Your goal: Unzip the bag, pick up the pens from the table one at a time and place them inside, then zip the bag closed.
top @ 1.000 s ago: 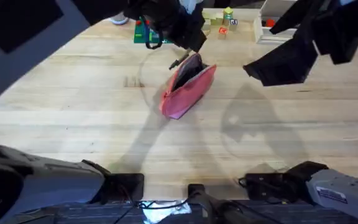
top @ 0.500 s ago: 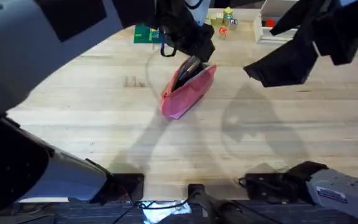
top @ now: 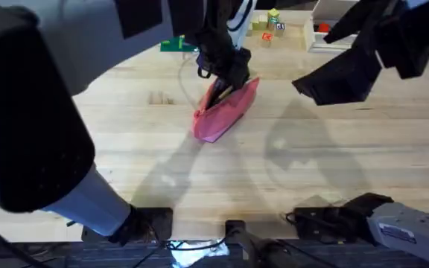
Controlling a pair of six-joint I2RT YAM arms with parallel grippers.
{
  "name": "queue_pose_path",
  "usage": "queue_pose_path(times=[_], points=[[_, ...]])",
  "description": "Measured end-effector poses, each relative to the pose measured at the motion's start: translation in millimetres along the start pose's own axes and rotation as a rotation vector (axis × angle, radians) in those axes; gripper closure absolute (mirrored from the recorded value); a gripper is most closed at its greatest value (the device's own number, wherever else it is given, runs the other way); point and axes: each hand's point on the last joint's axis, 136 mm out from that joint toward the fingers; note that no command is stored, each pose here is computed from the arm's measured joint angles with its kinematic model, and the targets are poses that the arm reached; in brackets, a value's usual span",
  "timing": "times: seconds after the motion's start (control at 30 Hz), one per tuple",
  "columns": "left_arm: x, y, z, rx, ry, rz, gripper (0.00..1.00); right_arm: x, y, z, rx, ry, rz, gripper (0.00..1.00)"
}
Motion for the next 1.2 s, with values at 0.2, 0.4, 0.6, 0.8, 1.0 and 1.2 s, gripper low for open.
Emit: queue_pose_path(times=[0.2,0.4,0.6,0.8,1.0,1.2], points=[[-0.7,-24.5,9.3,-0.006,0.052,0.102,0.957,0.0,-1.2,0.6,-0.001,0.002,0.005,0.005],[0.7,-32.2,15.0,-0.023,0.084,0.135,0.957,0.0,-1.2,0.6,-0.001,0.002,0.005,0.006],[0.6,-31.3,15.4,-0.025,0.086,0.131,0.957,0.0,-1.2,0.6,-0.001,0.002,0.005,0.005],[0.4,-29.7,16.0,-0.033,0.089,0.125,0.77,0.0,-1.2,0.6,-0.001,0.002,0.005,0.005],[-0.3,-26.2,13.0,-0.034,0.076,0.11,0.017,0.0,-1.3,0.6,-0.001,0.002,0.005,0.005],[-0.7,-26.2,11.4,-0.036,0.071,0.111,0.008,0.0,-1.2,0.6,-0.001,0.002,0.005,0.005]])
Point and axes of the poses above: each hand's point on the last joint's axis, 136 mm out from that joint toward the fingers, its own x axis back along the fingers, its own z axis along the line the jaws close on, y = z × x
